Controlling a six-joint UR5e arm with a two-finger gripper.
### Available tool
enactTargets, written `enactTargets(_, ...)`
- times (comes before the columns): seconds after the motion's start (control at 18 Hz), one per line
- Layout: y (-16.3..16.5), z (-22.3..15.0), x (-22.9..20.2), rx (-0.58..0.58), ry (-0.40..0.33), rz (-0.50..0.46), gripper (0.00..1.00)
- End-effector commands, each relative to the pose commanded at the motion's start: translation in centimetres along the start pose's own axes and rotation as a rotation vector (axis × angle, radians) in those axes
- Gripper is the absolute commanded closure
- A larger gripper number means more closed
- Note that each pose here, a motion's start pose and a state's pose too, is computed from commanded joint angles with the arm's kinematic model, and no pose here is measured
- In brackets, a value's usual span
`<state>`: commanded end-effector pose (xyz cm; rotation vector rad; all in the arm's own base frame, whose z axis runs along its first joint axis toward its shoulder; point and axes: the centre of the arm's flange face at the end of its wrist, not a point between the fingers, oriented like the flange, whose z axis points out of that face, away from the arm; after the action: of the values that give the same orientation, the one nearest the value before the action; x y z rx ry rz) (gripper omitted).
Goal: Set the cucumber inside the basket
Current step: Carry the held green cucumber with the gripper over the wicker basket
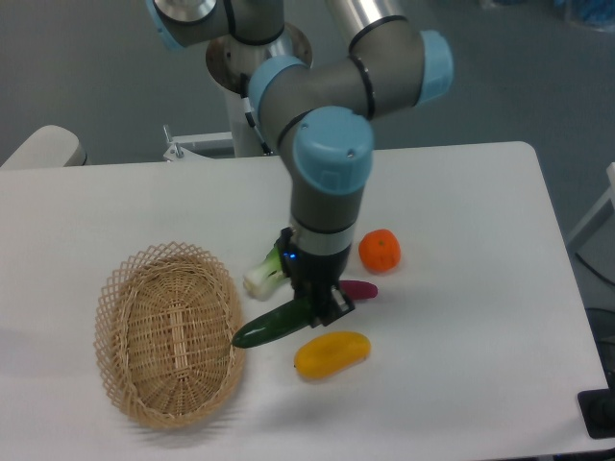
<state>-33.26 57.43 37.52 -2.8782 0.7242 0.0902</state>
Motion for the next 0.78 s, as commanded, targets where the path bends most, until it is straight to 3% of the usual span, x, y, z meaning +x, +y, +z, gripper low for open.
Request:
enactTargets(0.22,-3.2,0.9,2.5,-0.033,0.003,-0.135,0.78)
enactTargets(0.5,-5.9,4.9,6.9,-0.081,0.057,-0.414,0.78)
enactTargets(0.78,-8.8,9.0,10.0,-0.101,0.056,-0.450,0.78)
